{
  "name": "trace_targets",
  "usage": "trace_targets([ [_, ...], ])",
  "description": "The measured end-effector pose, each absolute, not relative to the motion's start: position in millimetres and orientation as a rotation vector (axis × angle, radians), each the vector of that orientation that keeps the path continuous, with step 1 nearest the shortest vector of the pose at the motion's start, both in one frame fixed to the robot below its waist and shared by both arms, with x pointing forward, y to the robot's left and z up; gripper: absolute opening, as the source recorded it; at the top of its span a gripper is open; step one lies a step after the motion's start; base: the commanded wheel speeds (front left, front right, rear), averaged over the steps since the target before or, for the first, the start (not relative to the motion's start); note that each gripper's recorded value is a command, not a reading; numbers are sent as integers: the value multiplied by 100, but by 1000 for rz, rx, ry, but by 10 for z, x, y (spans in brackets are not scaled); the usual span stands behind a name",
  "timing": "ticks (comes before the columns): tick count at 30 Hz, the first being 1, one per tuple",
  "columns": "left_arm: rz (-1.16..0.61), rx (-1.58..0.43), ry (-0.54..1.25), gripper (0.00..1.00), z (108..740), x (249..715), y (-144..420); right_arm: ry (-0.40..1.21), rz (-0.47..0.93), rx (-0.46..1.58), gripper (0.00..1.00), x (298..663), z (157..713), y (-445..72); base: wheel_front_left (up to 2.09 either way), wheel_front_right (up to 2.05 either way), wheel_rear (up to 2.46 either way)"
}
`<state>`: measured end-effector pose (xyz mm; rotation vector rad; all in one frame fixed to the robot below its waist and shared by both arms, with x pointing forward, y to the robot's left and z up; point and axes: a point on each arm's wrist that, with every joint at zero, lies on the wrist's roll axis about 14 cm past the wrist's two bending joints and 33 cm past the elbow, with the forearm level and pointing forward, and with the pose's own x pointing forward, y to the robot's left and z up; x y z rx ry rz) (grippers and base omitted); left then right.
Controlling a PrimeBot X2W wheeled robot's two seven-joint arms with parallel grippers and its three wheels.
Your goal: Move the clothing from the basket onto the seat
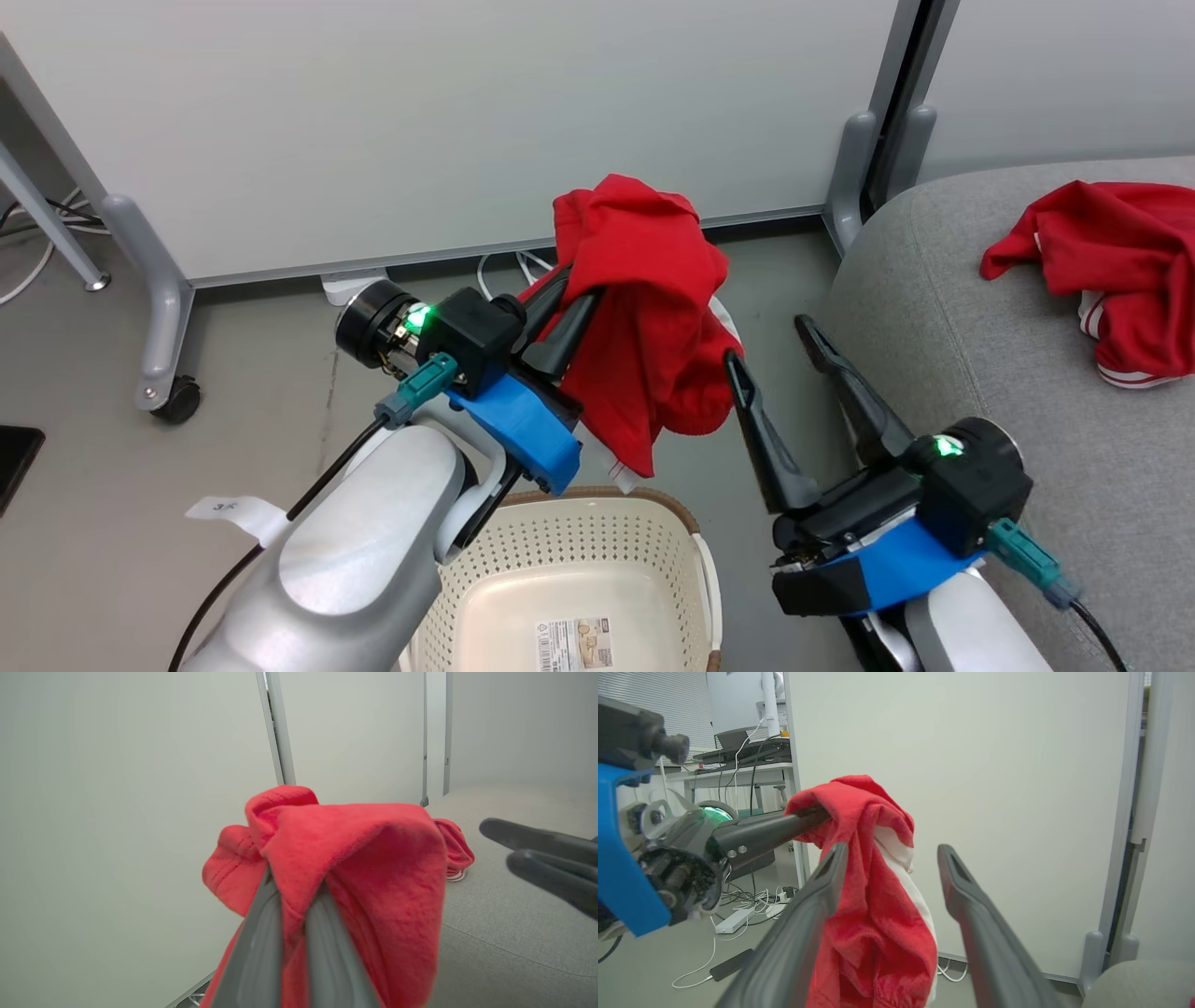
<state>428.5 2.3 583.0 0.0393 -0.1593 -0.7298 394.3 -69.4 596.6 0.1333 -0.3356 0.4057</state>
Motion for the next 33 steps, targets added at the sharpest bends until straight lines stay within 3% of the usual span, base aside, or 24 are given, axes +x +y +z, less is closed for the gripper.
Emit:
trace_targets([
  [20, -773, 30, -160, 0, 5774, 4363, -150, -180, 591, 89, 100, 4455, 5573, -44, 0, 0, 0],
  [22, -777, 30, -158, 0, 5758, 4359, -164, -173, 595, 92, 0, 4492, 5564, -25, 0, 0, 0],
  [33, -780, 26, -149, 0, 5715, 4380, -166, -168, 595, 105, 0, 4511, 5564, -20, 0, 0, 0],
])
